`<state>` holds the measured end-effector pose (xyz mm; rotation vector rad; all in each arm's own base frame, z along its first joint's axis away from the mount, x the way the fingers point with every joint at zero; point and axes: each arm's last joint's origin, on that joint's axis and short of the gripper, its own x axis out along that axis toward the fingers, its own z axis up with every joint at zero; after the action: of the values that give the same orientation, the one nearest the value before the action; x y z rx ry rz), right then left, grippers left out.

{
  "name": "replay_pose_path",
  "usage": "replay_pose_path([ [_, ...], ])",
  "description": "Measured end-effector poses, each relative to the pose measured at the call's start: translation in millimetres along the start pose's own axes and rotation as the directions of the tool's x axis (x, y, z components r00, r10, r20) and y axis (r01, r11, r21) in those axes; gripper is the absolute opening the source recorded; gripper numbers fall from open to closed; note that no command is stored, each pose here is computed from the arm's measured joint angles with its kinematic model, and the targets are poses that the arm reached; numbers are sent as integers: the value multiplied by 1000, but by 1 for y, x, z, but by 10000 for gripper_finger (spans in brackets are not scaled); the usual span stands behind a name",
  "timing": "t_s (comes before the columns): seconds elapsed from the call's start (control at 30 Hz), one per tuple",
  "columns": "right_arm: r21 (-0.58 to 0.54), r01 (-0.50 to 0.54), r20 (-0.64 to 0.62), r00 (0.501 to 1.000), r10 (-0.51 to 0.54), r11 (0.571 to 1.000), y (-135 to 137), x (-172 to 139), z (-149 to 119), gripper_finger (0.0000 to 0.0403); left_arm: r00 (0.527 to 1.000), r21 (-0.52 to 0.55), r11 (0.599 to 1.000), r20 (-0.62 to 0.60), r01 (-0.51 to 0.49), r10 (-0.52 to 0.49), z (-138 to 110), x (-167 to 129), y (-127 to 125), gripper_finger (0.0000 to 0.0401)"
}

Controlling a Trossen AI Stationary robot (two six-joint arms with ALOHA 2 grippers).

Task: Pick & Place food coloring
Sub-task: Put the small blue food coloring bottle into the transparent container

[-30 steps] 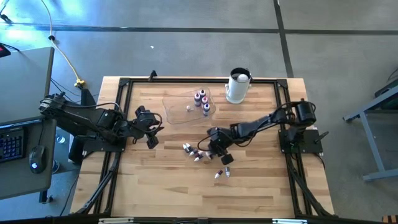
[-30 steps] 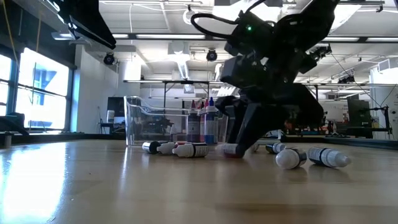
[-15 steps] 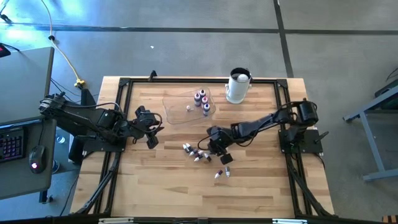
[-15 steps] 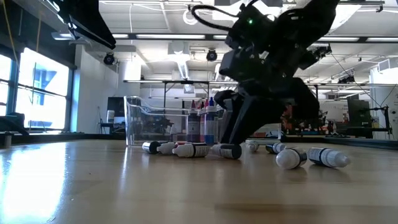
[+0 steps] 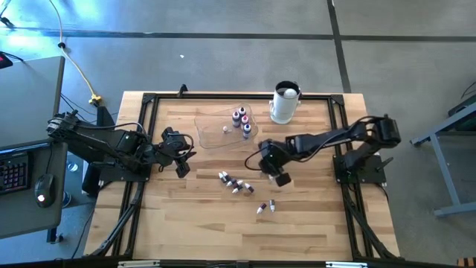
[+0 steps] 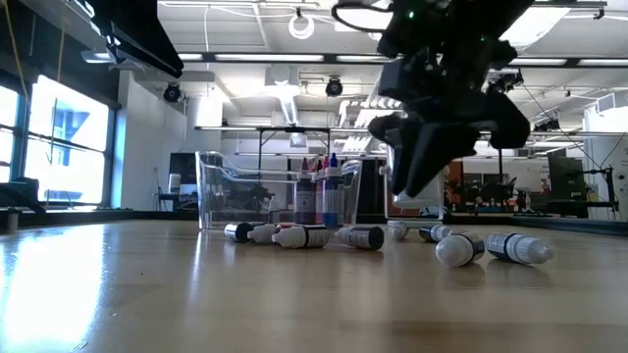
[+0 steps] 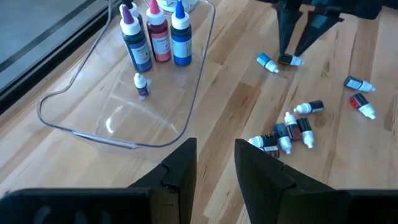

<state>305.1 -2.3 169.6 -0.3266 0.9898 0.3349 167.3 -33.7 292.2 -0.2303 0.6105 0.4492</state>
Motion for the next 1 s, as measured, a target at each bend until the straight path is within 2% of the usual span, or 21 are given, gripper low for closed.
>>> replay_pose_path([
  [0.27, -69, 4, -31, 1000, -6, 998, -14, 22, -11, 114, 1000, 0, 1000, 0, 1, -1, 0, 0, 0, 106],
  [0.47, -62, -3, -86, 996, -2, 998, -16, 36, -19, 114, 1000, 0, 1000, -1, 1, -1, 0, 0, 0, 106],
  [0.8, -54, 1, -88, 996, -6, 999, -17, 43, -19, 113, 1000, 0, 1000, -1, 1, -1, 0, 0, 0, 106],
  [1.0, -22, 7, -60, 998, -9, 1000, -18, 44, -18, 77, 1000, -1, 1000, -1, 1, -1, 0, 0, 0, 106],
])
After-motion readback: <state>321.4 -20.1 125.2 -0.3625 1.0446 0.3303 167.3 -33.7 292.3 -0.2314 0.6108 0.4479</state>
